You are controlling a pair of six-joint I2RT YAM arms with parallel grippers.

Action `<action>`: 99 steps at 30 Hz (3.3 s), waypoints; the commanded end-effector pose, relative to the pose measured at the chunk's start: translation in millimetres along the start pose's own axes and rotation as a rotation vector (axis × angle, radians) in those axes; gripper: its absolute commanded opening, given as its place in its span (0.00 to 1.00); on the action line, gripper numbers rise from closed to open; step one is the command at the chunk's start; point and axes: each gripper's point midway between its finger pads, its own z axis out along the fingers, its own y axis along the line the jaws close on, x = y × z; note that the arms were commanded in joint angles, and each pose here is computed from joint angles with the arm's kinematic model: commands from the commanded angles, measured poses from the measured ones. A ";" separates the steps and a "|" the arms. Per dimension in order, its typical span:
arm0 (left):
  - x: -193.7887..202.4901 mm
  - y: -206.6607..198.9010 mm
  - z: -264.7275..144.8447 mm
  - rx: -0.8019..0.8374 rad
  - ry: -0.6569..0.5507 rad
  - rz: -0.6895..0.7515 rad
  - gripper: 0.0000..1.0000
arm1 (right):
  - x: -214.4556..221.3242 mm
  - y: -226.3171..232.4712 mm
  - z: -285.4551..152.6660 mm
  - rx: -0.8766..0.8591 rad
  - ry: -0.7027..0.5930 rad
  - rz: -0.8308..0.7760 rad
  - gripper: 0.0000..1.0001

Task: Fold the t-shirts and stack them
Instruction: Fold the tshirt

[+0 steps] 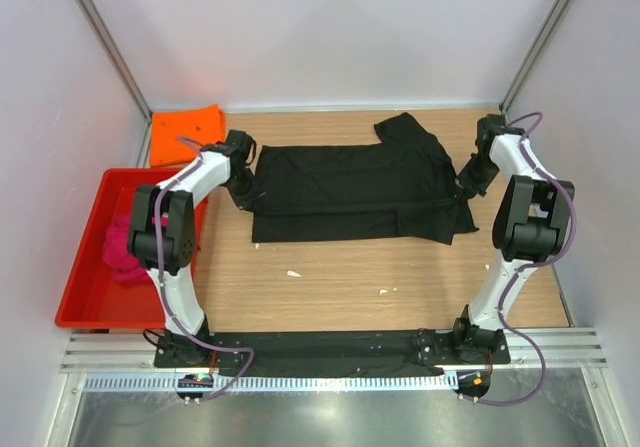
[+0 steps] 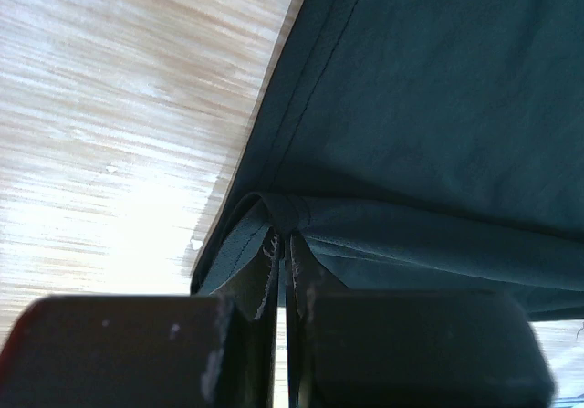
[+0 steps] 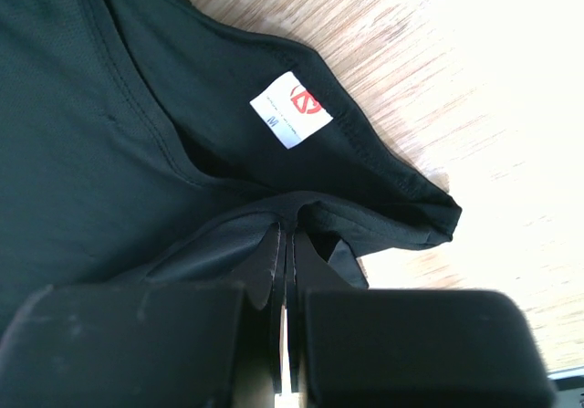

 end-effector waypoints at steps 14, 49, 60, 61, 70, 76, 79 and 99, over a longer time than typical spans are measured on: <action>-52.9 19.8 -84.3 -0.110 -0.298 0.160 0.61 | -43.4 -5.6 -42.9 0.057 -0.162 -0.028 0.45; 53.0 -47.8 -39.0 0.281 0.028 0.309 0.35 | 95.0 -38.6 9.3 -0.073 0.085 -0.040 0.47; 51.8 -58.7 -32.0 0.313 0.051 0.285 0.32 | 99.5 -41.5 21.5 -0.068 0.095 -0.042 0.46; 51.1 -57.5 -31.4 0.306 0.047 0.288 0.32 | 98.9 -42.5 22.2 -0.062 0.092 -0.046 0.46; 42.0 -54.0 -24.1 0.276 0.037 0.310 0.29 | 95.7 -26.6 24.7 -0.135 0.086 -0.016 0.08; 36.5 -68.2 -21.7 0.310 0.047 0.306 0.23 | 63.8 11.6 -16.7 -0.291 0.013 0.092 0.01; 37.7 -70.0 -19.9 0.314 0.052 0.305 0.23 | 45.9 33.1 -37.4 -0.371 -0.005 0.181 0.01; 54.6 -56.8 -15.3 0.297 0.078 0.304 0.26 | -30.4 108.1 -17.7 -0.589 0.028 0.426 0.01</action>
